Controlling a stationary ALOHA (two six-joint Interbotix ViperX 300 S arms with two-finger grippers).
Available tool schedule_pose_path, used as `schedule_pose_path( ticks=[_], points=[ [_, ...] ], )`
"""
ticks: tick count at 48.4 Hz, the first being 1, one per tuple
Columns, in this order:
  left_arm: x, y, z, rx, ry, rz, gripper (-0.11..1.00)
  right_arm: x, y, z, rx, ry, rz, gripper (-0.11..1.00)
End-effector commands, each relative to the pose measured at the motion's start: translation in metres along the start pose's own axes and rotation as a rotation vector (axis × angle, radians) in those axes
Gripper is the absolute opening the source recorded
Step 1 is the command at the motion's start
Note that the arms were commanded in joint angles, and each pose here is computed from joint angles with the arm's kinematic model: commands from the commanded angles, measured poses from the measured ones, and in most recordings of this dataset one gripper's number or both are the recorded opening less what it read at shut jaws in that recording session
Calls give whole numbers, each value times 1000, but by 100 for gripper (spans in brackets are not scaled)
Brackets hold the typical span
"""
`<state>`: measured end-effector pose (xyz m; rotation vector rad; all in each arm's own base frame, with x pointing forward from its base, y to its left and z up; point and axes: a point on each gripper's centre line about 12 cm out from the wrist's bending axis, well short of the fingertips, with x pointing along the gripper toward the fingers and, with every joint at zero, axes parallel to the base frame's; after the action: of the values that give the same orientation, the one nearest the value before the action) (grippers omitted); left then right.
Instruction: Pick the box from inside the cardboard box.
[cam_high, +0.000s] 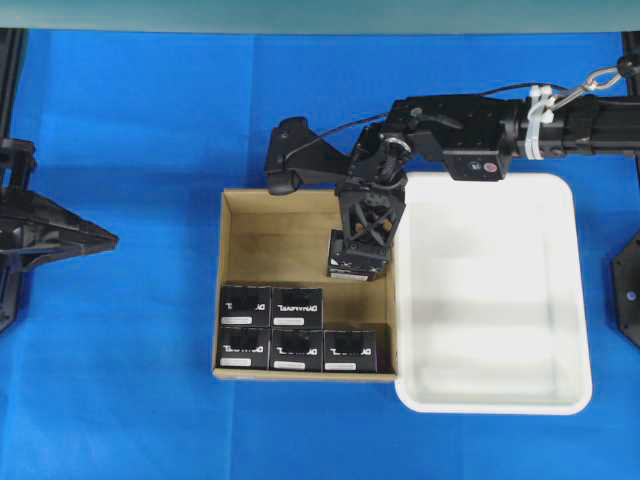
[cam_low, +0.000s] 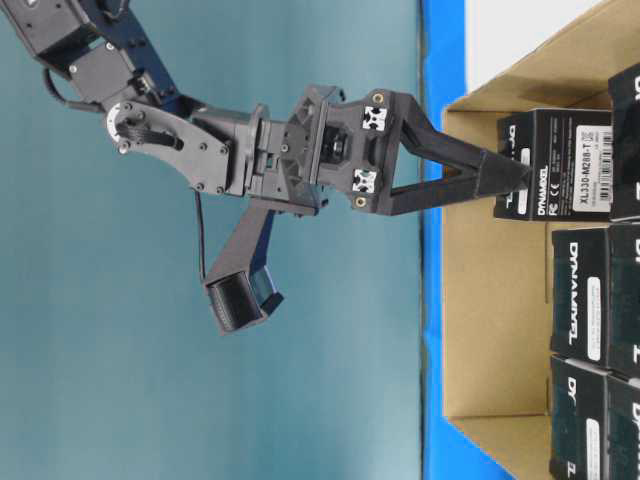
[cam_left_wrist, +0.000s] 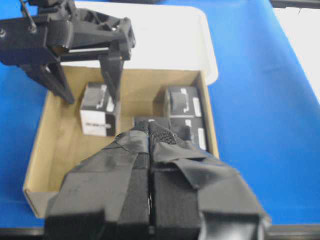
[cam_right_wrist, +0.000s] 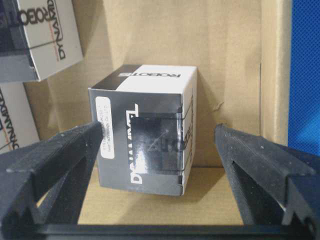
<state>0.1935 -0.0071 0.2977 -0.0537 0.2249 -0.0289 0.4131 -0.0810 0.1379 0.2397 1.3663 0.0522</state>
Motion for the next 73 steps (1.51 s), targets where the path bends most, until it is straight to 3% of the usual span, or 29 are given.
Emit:
schedule_pose_path(
  ticks=[1, 16, 27, 33, 43, 55, 64, 73],
  points=[
    [0, -1, 11, 3, -28, -3, -7, 7, -5, -4, 2, 30, -3, 99],
    [0, -1, 11, 3, -26, -3, -7, -15, 9, 21, -25, -48, 0, 99],
    [0, -1, 11, 2, -27, -3, -7, -36, 19, 33, -51, -47, 15, 99],
    [0, -1, 11, 3, -26, -1, -7, -59, 25, 39, -65, -52, 22, 99],
    [-1, -1, 12, 3, -29, -3, -7, -124, 39, 44, -93, -90, 19, 99],
    [-1, -1, 12, 3, -32, -3, -7, -182, 53, 35, -129, -32, -73, 99],
    [-1, -1, 13, 2, -35, -3, -7, -223, 66, 37, -143, -103, -119, 99],
    [-2, -1, 16, 2, -41, -3, -7, -243, 72, 33, -124, -125, -168, 99]
  ],
)
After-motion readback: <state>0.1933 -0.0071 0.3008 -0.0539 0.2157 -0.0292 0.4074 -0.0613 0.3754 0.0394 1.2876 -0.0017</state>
